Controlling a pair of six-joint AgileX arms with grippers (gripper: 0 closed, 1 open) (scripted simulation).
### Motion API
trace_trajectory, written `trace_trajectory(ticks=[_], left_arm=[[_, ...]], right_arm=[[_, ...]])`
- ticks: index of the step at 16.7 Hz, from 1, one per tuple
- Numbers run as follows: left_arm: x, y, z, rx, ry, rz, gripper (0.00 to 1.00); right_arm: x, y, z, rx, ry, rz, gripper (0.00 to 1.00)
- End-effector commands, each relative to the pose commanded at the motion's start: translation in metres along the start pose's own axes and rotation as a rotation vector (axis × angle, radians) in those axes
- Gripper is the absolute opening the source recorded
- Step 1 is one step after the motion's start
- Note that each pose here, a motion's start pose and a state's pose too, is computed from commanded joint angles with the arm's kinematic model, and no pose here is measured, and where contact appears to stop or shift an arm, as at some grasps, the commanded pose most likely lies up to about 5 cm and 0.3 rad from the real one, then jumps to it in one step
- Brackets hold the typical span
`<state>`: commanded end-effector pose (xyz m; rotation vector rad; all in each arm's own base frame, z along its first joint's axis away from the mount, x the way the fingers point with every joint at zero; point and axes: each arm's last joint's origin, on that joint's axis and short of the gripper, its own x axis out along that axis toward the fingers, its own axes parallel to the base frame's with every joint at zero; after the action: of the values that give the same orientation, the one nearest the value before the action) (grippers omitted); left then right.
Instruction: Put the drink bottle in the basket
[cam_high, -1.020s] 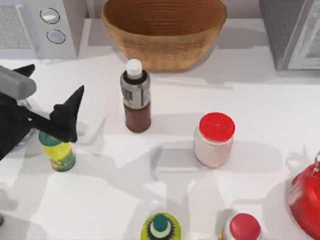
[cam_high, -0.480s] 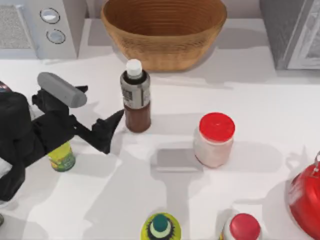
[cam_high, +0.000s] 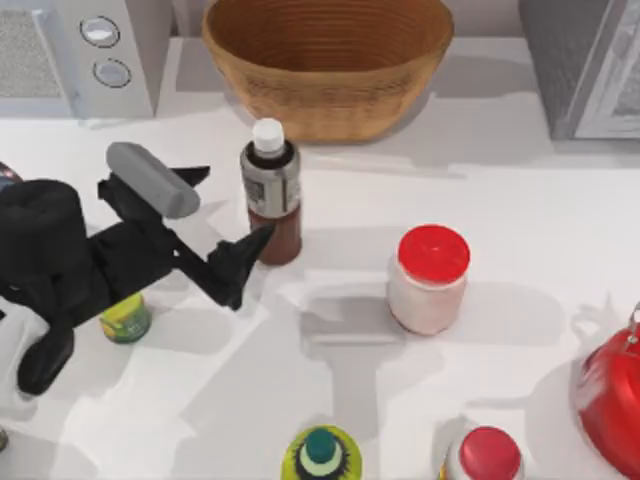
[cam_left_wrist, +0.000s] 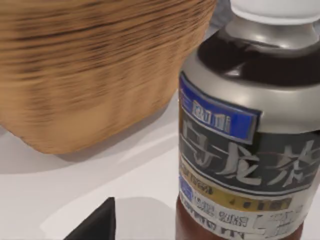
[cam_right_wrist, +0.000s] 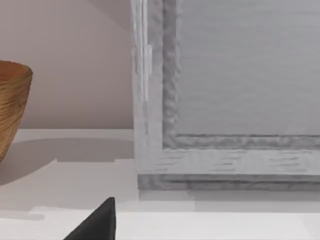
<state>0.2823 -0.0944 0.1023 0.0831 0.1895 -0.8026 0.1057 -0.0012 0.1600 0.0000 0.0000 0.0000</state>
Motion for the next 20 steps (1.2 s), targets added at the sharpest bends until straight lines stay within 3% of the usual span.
trace_trajectory(ticks=[4,12,18,20], left_arm=[[0.007,0.000,0.003,0.000,-0.002,0.001,1.00],[0.064,-0.001,0.003,0.000,-0.002,-0.001,1.00],[0.070,0.000,0.000,0.000,0.000,0.000,1.00],[0.070,0.000,0.000,0.000,0.000,0.000,0.85]], right_arm=[[0.000,0.000,0.000,0.000,0.000,0.000,1.00],[0.000,0.000,0.000,0.000,0.000,0.000,1.00],[0.000,0.000,0.000,0.000,0.000,0.000,1.00],[0.000,0.000,0.000,0.000,0.000,0.000,1.00]])
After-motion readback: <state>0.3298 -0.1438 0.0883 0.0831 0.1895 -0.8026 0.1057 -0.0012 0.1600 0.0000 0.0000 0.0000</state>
